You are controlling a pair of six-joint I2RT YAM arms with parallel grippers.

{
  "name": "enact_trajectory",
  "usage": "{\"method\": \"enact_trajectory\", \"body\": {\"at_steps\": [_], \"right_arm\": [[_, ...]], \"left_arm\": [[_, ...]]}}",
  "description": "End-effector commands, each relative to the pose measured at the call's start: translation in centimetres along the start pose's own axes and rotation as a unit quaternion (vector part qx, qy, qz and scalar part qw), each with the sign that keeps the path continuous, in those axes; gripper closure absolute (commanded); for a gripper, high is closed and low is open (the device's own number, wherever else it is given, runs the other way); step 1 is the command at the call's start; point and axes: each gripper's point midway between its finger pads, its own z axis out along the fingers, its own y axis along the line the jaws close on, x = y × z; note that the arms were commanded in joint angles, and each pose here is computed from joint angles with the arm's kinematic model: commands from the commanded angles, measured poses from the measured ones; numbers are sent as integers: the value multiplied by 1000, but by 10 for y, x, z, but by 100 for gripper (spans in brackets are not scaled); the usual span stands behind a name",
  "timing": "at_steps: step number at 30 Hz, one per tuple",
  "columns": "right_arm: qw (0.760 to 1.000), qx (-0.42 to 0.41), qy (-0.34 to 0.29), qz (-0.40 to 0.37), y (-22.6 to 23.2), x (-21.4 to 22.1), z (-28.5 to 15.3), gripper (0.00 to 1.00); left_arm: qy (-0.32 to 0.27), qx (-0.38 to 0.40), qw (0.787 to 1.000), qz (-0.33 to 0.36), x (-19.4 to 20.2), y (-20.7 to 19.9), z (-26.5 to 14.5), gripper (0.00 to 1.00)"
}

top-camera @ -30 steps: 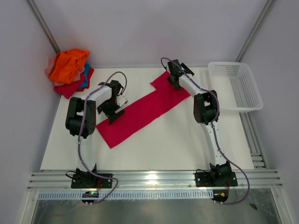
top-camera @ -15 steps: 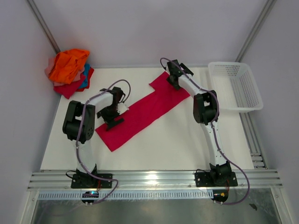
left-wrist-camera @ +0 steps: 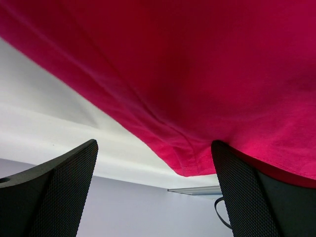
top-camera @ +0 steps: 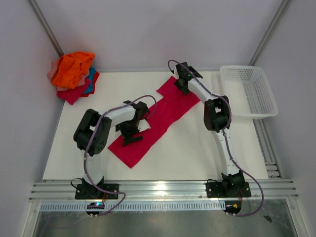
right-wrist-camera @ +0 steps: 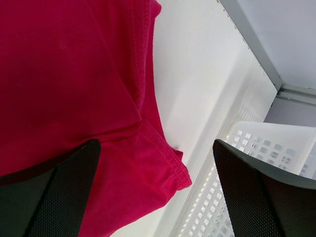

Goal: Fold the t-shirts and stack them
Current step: Rotate the tshirt 90 degrees

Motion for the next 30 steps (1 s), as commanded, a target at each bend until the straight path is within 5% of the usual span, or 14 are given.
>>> {"method": "enact_trajectory", "body": {"at_steps": [1,17,23,30], "right_arm": [[999,-5,-34,-2,5,-26,-12,1],[999,38,-22,24,-6,-24,-15,1],[982,88,-86,147,-91,-49,-96,1],[965,-10,-132,225,-97,-41,-180,1]], "left_arm": [[-26,14,1000,-2,-17,-16,-11,1],[-40,14,999,-9,-17,-27,-32,1],[-88,1,994,-61,-45,-14,-50,1],[-171,-11,972,-159,-87,27,-82,1]]}}
